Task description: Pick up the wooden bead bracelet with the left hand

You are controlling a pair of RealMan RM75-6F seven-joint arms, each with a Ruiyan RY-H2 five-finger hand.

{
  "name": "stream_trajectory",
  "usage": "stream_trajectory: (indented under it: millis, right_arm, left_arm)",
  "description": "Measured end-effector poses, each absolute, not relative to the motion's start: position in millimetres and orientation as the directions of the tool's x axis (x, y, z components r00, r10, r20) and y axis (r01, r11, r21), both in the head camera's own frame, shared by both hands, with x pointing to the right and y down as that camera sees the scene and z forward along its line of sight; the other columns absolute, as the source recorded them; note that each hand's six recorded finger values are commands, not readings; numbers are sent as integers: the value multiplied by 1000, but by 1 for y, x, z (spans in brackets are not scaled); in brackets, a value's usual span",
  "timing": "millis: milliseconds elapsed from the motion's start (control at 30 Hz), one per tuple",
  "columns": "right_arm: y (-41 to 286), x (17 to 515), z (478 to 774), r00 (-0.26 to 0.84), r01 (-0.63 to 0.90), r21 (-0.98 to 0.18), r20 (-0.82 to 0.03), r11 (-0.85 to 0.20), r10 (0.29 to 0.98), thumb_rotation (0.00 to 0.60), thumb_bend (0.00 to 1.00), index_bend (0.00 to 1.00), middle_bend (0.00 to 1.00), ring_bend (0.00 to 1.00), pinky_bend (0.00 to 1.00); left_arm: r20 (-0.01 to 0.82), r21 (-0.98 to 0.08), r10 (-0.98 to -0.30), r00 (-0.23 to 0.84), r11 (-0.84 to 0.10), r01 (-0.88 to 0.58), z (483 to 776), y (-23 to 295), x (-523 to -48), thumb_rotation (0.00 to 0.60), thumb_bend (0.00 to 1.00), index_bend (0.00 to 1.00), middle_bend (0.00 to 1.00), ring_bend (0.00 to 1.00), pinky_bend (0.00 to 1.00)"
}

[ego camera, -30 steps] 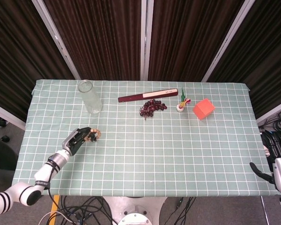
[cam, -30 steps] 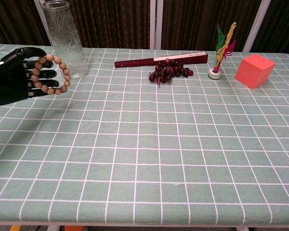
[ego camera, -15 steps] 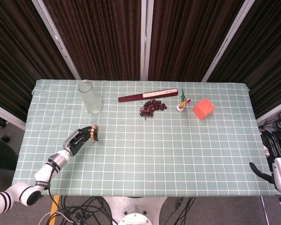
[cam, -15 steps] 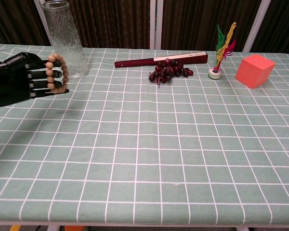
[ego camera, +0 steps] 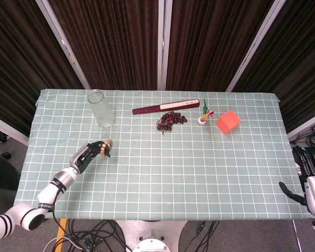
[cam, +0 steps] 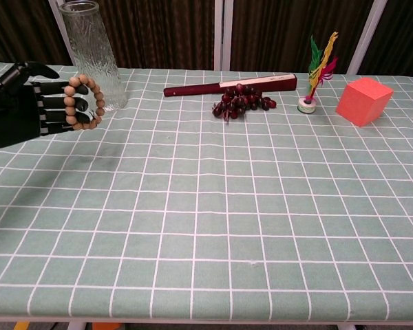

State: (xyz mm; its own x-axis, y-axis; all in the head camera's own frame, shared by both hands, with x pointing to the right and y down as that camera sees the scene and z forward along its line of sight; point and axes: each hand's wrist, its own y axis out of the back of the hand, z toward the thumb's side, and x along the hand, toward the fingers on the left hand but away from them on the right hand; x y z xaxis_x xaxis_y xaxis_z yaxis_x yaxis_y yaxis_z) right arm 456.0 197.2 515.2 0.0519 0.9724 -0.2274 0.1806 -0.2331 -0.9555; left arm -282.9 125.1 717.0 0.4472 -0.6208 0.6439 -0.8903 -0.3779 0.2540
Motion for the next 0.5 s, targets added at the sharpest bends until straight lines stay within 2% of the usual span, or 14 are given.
stream_trajectory:
  millis: [133, 300, 400, 500]
  right_arm:
    - [198, 456, 515, 53, 180, -955, -228, -234, 972, 600, 101, 0, 83, 0, 0]
    - [198, 455, 516, 56, 182, -955, -229, -235, 972, 600, 101, 0, 83, 0, 0]
    - [198, 455, 518, 60, 184, -953, -234, -241, 970, 600, 101, 0, 83, 0, 0]
    - [197, 455, 520, 62, 185, -951, -241, -249, 968, 600, 101, 0, 83, 0, 0]
  left_arm:
    - [630, 118, -634, 448, -492, -863, 720, 124, -285, 117, 486, 422, 467, 271, 95]
    - [596, -164, -668, 445, -644, -747, 721, 122, -287, 121, 416, 354, 373, 167, 92]
    - [562, -358, -698, 443, -688, -631, 718, 120, -287, 218, 406, 329, 345, 150, 81]
    - [507, -542, -746, 431, -665, -514, 710, 115, -289, 335, 406, 320, 333, 151, 72]
